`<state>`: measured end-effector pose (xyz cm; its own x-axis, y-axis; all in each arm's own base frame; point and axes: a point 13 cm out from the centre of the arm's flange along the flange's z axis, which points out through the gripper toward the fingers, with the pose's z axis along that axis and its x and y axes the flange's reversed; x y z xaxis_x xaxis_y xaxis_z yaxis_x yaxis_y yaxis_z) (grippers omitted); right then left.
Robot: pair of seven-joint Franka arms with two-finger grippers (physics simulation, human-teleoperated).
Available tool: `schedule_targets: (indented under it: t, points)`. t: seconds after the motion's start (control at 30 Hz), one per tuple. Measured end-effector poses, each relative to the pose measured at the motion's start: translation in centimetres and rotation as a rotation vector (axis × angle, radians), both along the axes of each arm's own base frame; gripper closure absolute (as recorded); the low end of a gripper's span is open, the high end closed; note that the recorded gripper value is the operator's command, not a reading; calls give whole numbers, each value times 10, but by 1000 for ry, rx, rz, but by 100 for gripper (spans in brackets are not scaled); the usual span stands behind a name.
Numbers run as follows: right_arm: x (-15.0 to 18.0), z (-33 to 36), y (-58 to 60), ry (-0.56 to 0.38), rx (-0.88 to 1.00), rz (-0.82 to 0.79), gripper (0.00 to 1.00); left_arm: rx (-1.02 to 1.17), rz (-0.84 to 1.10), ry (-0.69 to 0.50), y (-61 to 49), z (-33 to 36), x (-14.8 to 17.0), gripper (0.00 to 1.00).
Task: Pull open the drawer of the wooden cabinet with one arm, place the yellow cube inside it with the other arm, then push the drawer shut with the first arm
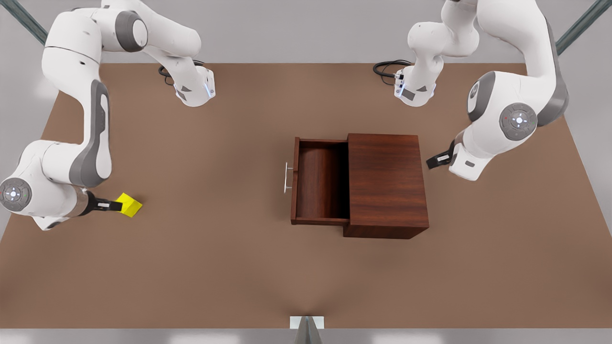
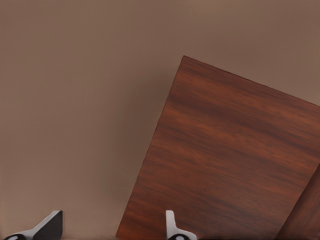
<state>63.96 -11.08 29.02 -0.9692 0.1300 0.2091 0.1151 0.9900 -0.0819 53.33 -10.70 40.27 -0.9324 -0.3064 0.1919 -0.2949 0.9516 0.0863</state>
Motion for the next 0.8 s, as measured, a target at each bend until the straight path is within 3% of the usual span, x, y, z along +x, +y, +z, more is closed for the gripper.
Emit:
schedule_targets:
  t: [0.17, 0.3, 0.43, 0.53, 0.67, 0.8]
  points:
    - [-28, -52, -48, 7, 35, -151, 0, -133, -23, -58, 44, 24, 11, 0]
    - [-26, -85, -65, -38, 37, -246, 0, -126, -35, -101, 100, 16, 23, 0]
    - [-18, -107, -76, -92, 39, -324, 0, -110, -161, -167, 82, 46, 35, 0]
    - [-24, -129, -74, -100, 43, -365, 0, -104, -271, -217, 46, 81, 73, 0]
    - [-48, -158, -84, -106, 42, -433, 0, -120, -367, -133, 16, 58, 61, 0]
    - [-59, -169, -85, -132, 36, -467, 0, -147, -404, -130, 12, 57, 60, 0]
